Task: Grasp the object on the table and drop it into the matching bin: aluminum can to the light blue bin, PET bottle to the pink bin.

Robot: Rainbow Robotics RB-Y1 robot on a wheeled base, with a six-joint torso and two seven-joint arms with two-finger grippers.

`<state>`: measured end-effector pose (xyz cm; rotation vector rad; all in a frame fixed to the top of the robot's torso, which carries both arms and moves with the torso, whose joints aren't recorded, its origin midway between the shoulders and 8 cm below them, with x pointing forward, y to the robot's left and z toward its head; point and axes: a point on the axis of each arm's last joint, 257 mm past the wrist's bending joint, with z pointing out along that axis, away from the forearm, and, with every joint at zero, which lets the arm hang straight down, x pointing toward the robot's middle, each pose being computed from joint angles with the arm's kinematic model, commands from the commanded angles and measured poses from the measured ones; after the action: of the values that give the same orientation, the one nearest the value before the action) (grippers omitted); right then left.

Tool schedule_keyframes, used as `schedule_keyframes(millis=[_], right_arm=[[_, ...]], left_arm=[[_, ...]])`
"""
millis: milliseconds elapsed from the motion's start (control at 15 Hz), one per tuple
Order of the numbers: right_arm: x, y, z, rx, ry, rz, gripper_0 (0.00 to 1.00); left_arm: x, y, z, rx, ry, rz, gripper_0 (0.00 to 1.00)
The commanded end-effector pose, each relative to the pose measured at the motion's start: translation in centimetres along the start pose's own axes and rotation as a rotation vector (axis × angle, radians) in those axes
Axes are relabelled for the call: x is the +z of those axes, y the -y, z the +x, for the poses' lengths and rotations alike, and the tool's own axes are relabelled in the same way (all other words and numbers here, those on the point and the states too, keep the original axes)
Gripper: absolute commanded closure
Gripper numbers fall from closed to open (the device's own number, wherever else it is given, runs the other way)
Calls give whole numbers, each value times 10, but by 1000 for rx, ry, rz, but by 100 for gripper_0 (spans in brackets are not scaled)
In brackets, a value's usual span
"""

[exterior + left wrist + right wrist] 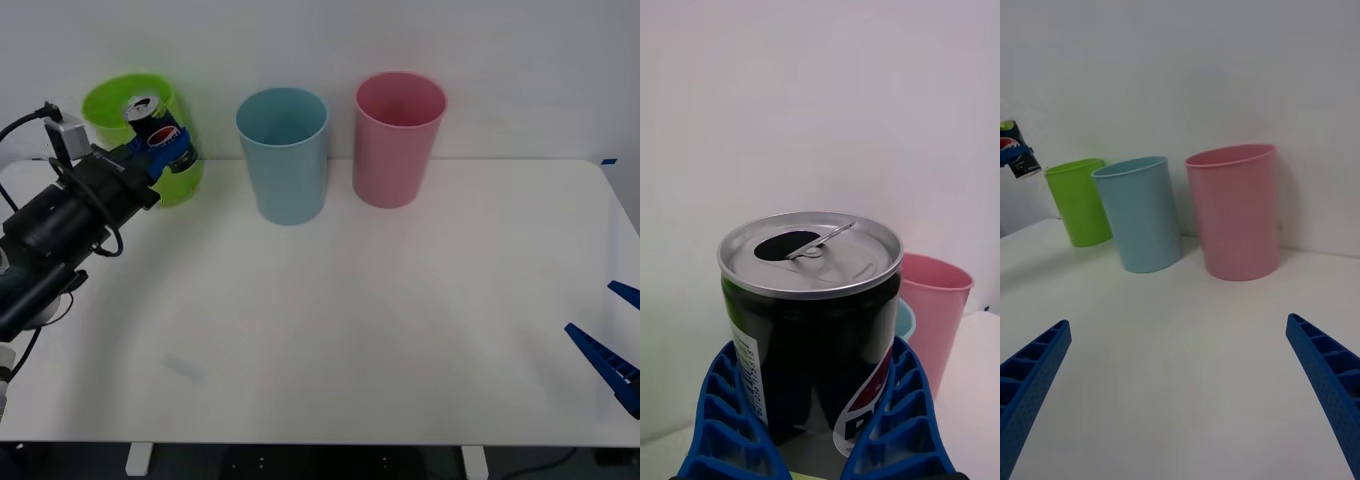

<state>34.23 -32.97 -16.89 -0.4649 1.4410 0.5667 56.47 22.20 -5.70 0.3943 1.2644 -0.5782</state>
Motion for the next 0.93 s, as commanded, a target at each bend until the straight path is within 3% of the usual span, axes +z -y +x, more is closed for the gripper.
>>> schedule_keyframes(millis=[67,400,933], right_arm=[[0,0,0,0,0,0,0],[0,0,0,0,0,0,0],[0,0,0,0,0,0,0]], left_arm=[[19,4,-15,-14,-1,21,100],[58,11,-38,-44,-25,46,100],[124,11,-17,12,-120,44,100]])
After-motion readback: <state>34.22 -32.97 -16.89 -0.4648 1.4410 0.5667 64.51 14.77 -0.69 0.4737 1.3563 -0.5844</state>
